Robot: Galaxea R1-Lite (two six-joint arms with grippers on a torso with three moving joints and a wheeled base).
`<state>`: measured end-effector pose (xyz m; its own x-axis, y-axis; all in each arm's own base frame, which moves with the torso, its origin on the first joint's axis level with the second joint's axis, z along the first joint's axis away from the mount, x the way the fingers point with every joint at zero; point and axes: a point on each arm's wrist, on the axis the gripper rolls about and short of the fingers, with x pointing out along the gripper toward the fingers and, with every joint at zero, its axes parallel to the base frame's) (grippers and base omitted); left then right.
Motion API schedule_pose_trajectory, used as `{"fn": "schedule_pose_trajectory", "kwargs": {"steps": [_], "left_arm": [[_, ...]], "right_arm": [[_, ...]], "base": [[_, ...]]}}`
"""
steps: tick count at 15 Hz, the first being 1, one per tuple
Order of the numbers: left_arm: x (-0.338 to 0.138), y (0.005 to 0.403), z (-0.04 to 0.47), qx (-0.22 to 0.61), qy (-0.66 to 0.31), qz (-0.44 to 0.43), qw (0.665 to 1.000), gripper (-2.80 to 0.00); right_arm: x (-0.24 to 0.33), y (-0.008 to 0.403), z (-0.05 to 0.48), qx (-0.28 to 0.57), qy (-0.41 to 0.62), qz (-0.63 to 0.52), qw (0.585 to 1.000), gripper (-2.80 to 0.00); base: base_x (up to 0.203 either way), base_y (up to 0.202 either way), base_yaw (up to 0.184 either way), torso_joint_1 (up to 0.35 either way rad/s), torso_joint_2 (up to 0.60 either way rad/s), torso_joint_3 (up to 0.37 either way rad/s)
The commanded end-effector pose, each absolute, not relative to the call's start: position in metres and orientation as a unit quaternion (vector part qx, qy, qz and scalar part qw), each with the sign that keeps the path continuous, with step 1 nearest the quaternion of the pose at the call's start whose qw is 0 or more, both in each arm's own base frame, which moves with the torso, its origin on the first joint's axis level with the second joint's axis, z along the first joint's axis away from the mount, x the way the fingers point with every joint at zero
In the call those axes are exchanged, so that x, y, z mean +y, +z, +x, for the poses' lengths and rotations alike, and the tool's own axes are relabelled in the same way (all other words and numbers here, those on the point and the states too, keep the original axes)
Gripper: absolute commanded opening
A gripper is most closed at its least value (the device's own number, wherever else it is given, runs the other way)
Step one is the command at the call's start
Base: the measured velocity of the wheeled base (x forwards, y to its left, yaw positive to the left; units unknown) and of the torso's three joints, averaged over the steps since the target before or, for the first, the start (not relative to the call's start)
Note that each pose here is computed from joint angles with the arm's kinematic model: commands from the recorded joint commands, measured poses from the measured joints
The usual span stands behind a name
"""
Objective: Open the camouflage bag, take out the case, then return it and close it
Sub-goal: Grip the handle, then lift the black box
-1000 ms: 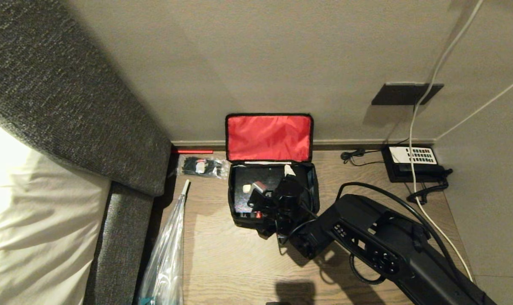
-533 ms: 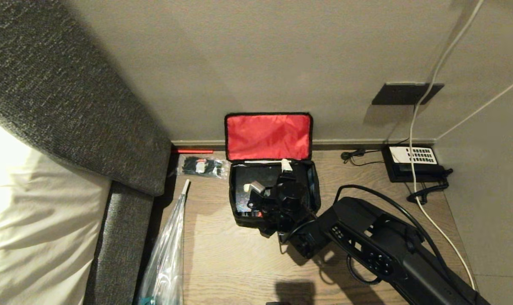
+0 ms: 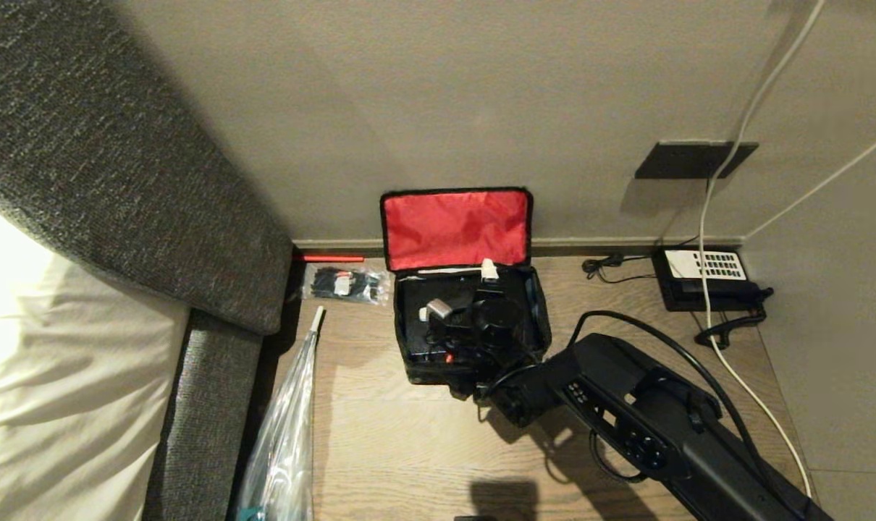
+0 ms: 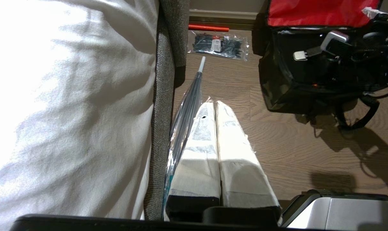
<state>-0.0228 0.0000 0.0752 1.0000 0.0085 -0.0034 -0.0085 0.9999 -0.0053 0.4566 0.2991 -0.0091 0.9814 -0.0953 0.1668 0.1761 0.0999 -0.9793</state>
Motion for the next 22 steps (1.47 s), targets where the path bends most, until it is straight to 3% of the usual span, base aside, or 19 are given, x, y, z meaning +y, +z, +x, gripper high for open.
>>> {"fn": "schedule_pose_trajectory", "kwargs": {"steps": [1,7,8,22], "left_arm": [[0.0,0.0745,-0.0227,0.002,0.005,-0.003,1.0,-2.8],[0.0,0.0746,-0.0228,0.002,0.005,-0.003,1.0,-2.8],[0.0,0.0746,-0.0228,0.002,0.005,-0.003,1.0,-2.8],[0.0,0.0743,-0.0227,0.002,0.005,-0.003,1.0,-2.8]], "right_arm": [[0.2978,-0.0156,0.4597,-0.021,-0.098,-0.665,0.74,0.0],[0.2979,-0.0166,0.4598,-0.024,-0.094,-0.658,0.747,0.0],[0.298,-0.0186,0.46,-0.022,-0.089,-0.659,0.746,-2.8],[0.2983,-0.0107,0.4587,-0.014,-0.119,-0.63,0.767,-2.8]], "base": [[0.0,0.0,0.0,0.0,0.0,0.0],[0.0,0.0,0.0,0.0,0.0,0.0],[0.0,0.0,0.0,0.0,0.0,0.0],[0.0,0.0,0.0,0.0,0.0,0.0]]}}
